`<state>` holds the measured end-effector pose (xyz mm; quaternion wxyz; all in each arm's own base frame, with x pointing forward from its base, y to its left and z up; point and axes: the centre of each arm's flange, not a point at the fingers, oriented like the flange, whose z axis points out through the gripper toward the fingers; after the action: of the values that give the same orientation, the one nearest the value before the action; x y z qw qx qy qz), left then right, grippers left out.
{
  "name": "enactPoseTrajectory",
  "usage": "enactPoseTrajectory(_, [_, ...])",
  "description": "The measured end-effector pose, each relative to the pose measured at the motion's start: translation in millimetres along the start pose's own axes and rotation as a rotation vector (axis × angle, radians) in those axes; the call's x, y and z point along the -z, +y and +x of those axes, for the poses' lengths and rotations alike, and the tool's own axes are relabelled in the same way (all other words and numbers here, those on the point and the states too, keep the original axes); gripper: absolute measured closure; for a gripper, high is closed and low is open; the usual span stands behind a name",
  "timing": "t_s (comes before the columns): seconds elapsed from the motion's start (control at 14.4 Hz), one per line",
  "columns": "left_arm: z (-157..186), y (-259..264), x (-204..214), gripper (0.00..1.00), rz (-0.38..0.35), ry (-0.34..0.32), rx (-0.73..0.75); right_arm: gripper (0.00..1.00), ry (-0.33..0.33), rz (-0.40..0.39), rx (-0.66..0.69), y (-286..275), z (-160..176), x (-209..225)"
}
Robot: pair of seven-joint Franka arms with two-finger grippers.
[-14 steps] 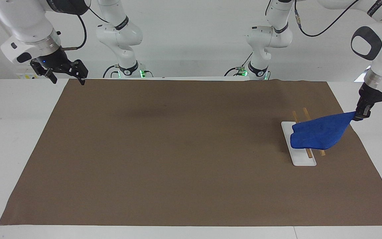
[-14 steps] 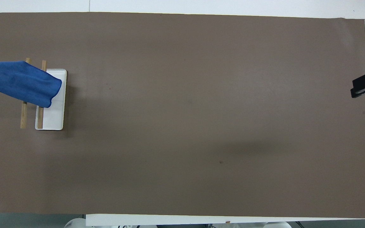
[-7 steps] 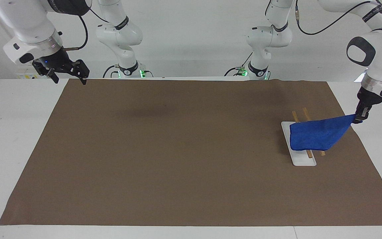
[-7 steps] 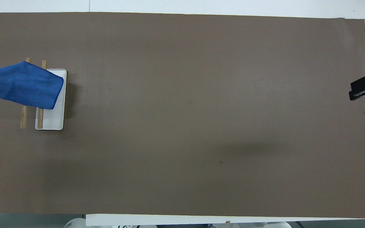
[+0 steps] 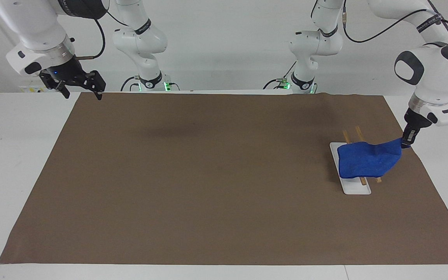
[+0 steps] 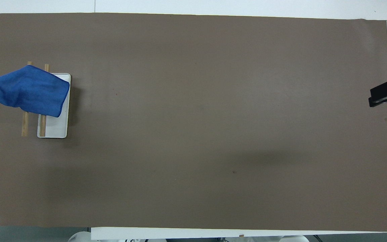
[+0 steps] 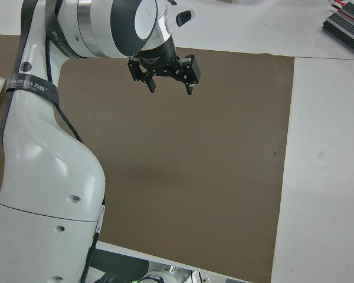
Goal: Right arm passes towel to left arm to hang
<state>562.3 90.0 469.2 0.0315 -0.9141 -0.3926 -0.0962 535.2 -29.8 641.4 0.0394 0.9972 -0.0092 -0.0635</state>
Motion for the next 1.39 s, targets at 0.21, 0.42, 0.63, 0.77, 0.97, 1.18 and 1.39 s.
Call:
enactPoseTrajectory(0.21, [-1, -4, -6, 0.89, 0.006, -0.007, -0.005, 0.0, 0.0, 0.0, 0.0, 0, 0, 0])
enactPoseTrajectory(0.42, [-3, 1, -2, 0.56, -0.004, 0.001, -0.015, 0.0, -0.001, 0.0, 0.0, 0, 0, -1])
enactPoseTrajectory(0.63, [-15, 26, 18, 0.25, -0.04, 0.027, -0.06, 0.0, -0.003, 0.005, 0.0, 0, 0, -1])
enactPoseTrajectory(0.77, [-29, 46, 45, 0.02, -0.038, 0.012, -0.105, 0.0, -0.004, 0.033, 0.001, -1, 0, -2])
enactPoseTrajectory(0.97, [-52, 62, 109, 0.0, 0.03, -0.073, -0.254, 0.0, -0.005, 0.042, 0.002, -2, 0, -3])
enactPoseTrajectory(1.18, [-74, 68, 147, 0.0, 0.062, -0.164, -0.494, 0.0, -0.007, 0.042, 0.002, -2, 0, -4])
enactPoseTrajectory(1.39, [-86, 70, 159, 0.0, 0.021, -0.266, -0.766, 0.0, -0.007, 0.042, 0.002, -2, 0, -4])
